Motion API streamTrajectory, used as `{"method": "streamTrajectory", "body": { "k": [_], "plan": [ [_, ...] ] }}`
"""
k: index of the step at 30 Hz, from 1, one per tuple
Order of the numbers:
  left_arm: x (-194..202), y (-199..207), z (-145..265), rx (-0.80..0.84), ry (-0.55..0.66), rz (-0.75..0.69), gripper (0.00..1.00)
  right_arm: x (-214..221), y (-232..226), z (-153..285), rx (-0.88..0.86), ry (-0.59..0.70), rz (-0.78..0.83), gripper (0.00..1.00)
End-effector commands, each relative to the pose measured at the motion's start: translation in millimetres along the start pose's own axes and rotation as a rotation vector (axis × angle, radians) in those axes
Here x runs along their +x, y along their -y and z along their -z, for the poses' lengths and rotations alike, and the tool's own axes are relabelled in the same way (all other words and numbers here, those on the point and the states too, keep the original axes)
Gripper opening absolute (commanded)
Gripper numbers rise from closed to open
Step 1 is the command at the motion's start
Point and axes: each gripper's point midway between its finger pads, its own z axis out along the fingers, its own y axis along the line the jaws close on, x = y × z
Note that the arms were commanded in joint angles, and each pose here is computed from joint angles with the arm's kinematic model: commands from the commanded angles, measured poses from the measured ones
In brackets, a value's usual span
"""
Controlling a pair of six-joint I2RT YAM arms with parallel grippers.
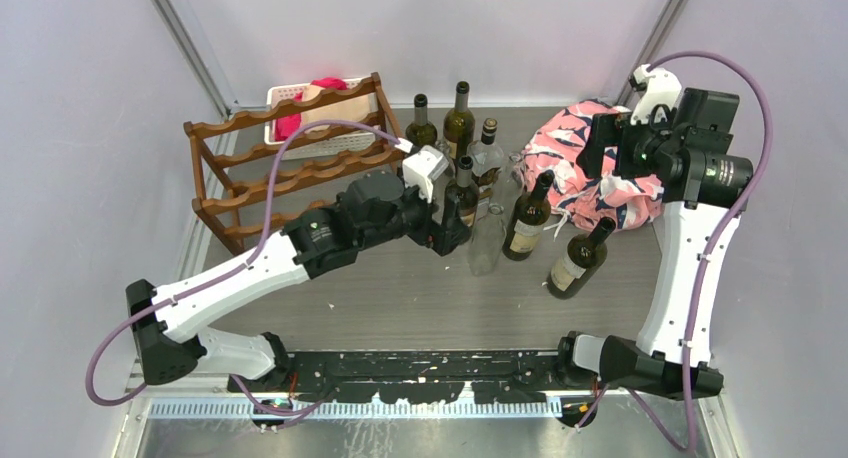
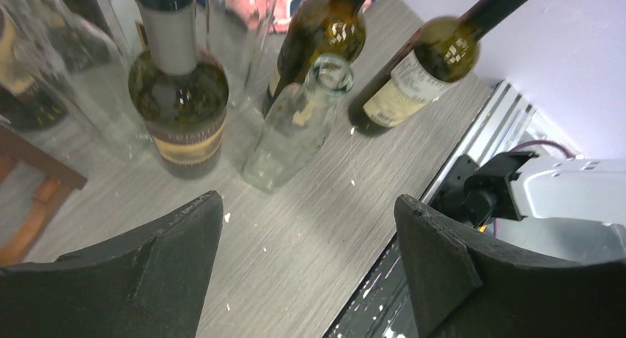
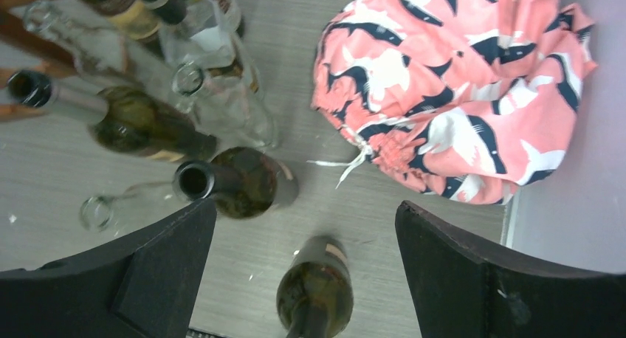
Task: Put the wine bottle on the wine rack
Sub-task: Pick up the wine bottle from the center of the board.
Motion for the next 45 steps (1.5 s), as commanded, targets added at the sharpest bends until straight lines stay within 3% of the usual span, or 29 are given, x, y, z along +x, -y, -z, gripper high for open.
{"method": "streamTrajectory", "body": {
  "k": [1, 11, 18, 25, 32, 45],
  "plan": [
    [-4, 3, -4, 0.01, 0.08, 0.038, 0.86, -2, -37, 33, -0.167, 0.044, 0.119, 0.96],
    [28, 3, 17, 0.096, 0.129, 0.076, 0.86, 15, -110, 68, -0.519, 0.034, 0.283, 0.87],
    [51, -1, 39, 0.125, 0.144, 0.122, 0.86, 43, -169, 46, -0.65, -0.083, 0.489, 0.81],
    [57, -4, 59, 0.147, 0.187, 0.134, 0.87, 55, -187, -11, -0.536, -0.148, 0.663, 0.79],
    [71, -22, 65, 0.074, 0.173, 0.082, 0.87, 55, -172, -53, -0.367, -0.169, 0.691, 0.79],
    [75, -25, 51, 0.085, 0.203, -0.012, 0.87, 110, -189, -63, -0.503, -0.311, 0.61, 0.63]
  ]
}}
